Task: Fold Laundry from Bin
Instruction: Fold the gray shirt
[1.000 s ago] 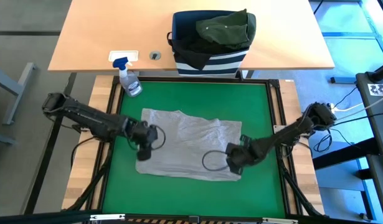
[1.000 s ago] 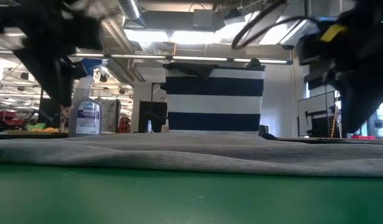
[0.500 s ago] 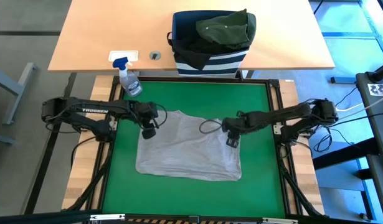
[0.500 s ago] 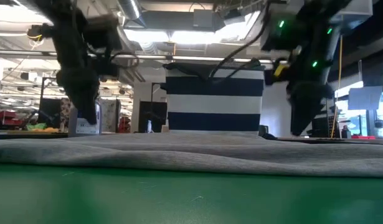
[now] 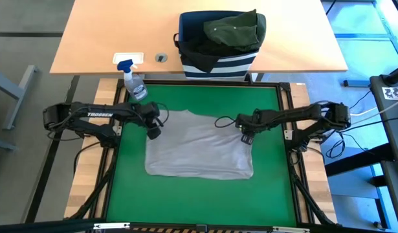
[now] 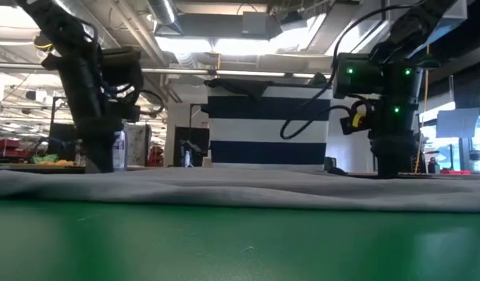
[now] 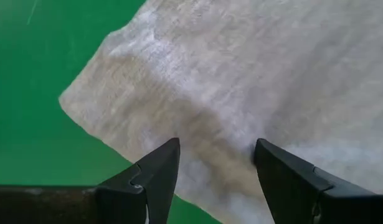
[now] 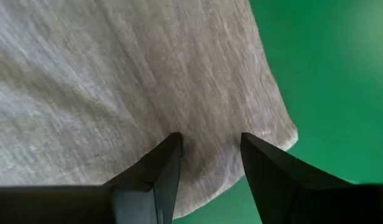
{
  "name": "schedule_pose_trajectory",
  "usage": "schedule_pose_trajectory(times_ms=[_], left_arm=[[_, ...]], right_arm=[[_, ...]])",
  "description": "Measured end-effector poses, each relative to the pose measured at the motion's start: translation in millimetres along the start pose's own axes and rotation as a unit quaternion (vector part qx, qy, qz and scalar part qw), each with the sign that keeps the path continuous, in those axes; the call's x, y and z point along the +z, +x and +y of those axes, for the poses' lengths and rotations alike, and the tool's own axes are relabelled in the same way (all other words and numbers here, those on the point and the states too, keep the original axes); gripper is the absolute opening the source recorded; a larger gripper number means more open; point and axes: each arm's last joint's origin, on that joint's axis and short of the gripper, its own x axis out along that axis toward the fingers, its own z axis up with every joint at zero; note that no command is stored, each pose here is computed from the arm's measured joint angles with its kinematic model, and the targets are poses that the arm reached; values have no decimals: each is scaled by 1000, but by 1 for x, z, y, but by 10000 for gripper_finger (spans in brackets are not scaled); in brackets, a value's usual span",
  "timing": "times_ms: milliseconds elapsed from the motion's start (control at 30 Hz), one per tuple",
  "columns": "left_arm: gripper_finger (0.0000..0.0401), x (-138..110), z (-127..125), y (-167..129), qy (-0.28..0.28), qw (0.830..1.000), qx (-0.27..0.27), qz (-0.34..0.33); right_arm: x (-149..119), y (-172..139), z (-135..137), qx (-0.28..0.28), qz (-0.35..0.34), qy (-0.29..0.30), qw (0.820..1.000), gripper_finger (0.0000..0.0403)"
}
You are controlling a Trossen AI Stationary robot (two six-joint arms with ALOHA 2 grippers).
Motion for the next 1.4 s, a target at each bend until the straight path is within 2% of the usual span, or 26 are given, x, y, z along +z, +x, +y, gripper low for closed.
schedule_pose_trajectory(times_ms=[167, 300, 400, 500, 667, 867, 967, 1167, 1300, 1400], left_arm=[[204, 15, -5, -12, 29, 997, -74, -4], [204, 34, -10, -31, 48, 992, -118, -18], [204, 48, -15, -46, 58, 987, -143, -41], [204, 58, -21, -58, 80, 982, -158, -64], [204, 64, -32, -67, 99, 977, -170, -86], [233, 62, -44, -60, 121, 975, -172, -70], [251, 62, -51, -52, 142, 974, -169, -59], [267, 53, -63, -33, 229, 964, -136, -1], [267, 46, -70, -22, 264, 957, -116, 37], [267, 42, -77, -16, 274, 952, -124, 59]], right_arm=[[8, -19, -5, 17, -4, -22, 1000, 170], [14, -46, -3, 89, -38, -18, 995, 170], [16, -70, 4, 139, -86, -2, 986, 170], [15, -88, 15, 187, -139, -10, 972, 170], [7, -104, 39, 223, -173, -39, 959, 170], [4, -103, 53, 208, -174, -46, 961, 185], [5, -100, 55, 206, -169, -47, 963, 221], [10, -88, 62, 196, -157, -67, 966, 302], [13, -77, 68, 186, -132, -70, 971, 330], [14, -70, 71, 182, -120, -66, 974, 338]])
